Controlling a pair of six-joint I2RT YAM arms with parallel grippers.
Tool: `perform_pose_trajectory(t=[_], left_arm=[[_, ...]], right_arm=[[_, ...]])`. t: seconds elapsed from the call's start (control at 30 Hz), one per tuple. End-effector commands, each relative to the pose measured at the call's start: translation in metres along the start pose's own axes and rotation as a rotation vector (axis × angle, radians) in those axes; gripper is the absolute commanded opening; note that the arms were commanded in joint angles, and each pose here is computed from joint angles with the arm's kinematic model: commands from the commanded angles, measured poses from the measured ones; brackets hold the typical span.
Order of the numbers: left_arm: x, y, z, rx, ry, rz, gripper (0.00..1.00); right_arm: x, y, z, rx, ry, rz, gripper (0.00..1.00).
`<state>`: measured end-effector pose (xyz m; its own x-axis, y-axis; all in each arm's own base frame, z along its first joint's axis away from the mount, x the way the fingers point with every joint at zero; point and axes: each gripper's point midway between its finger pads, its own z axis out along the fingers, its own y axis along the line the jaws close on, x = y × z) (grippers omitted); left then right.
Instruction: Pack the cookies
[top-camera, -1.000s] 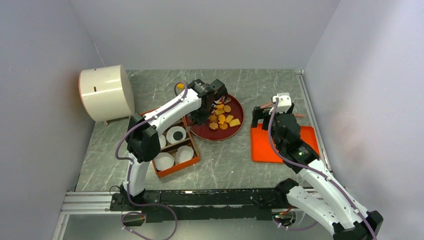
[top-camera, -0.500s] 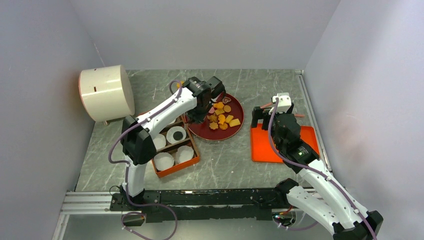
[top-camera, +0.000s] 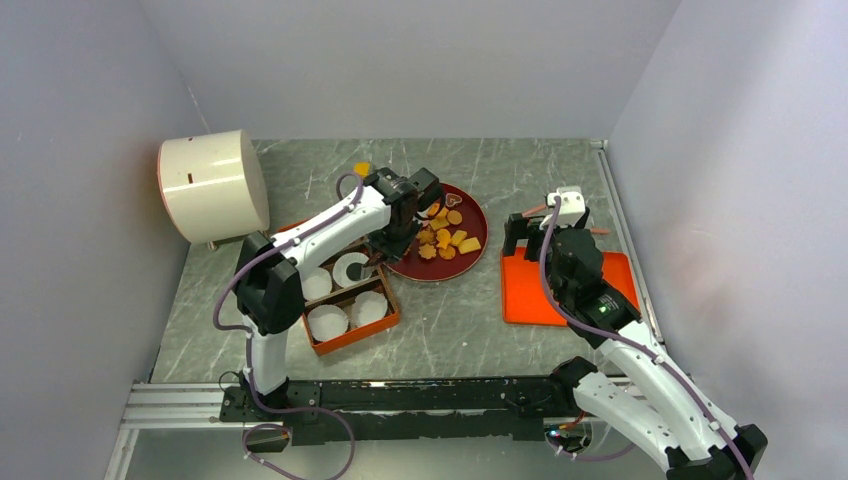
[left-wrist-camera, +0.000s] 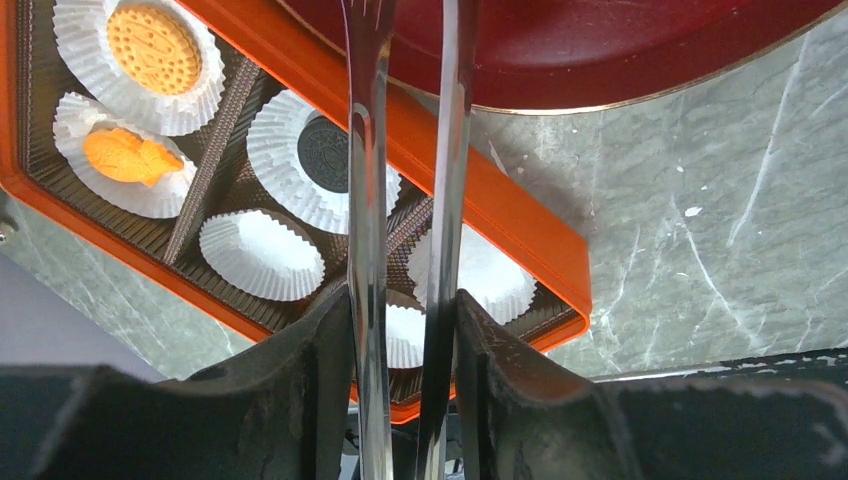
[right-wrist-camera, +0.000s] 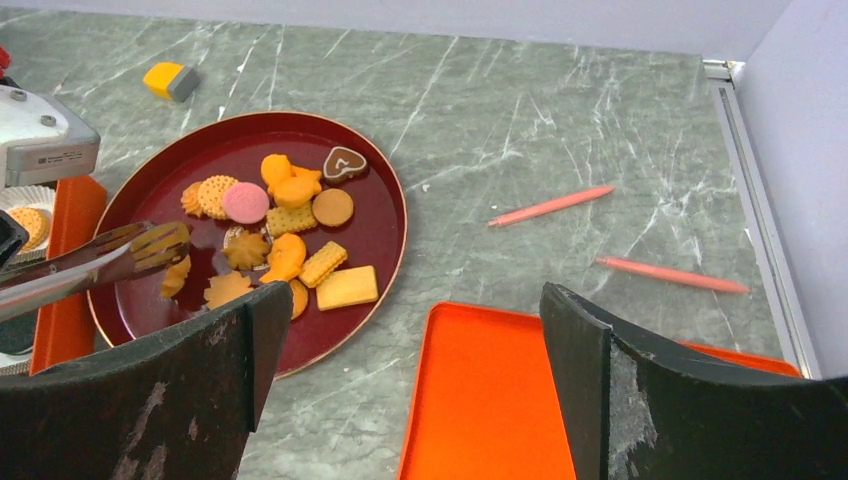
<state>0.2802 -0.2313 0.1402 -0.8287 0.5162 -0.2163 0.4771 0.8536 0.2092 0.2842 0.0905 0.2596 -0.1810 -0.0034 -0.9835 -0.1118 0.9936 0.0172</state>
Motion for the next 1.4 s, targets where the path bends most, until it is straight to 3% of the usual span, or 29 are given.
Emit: perform_pose_trajectory(t=[0.0,0.5,0.7,0.93,1.37], left_arm=[[-0.009,0.008,-0.018,-0.007,-0.078,-0.052,0.43],[-0.022,0.024,-0.046,-0.021,-0.14,-0.081,0.45],[-0.003,0.034,-0.041,-0.078,-0.08,-0.072,0.46],[-0.012,0.012,-0.043,0.027,-0.122,-0.057,0.47],[-0.017,-0.015,-0.027,0.016,-0.079,0.015,0.49]], right_arm=[[-0.016,-0.001,-0.006,-0.005,-0.04,0.024,1.0],[-0.016,-0.001,-0.005,-0.006,-0.044,0.024,1.0],[-0.015,-0.001,-0.005,-0.003,-0.042,0.026,1.0],[-0.013,0.002,-0.003,-0.014,-0.036,0.031,1.0],[-0.015,-0.003,-0.006,0.005,-0.038,0.023,1.0]])
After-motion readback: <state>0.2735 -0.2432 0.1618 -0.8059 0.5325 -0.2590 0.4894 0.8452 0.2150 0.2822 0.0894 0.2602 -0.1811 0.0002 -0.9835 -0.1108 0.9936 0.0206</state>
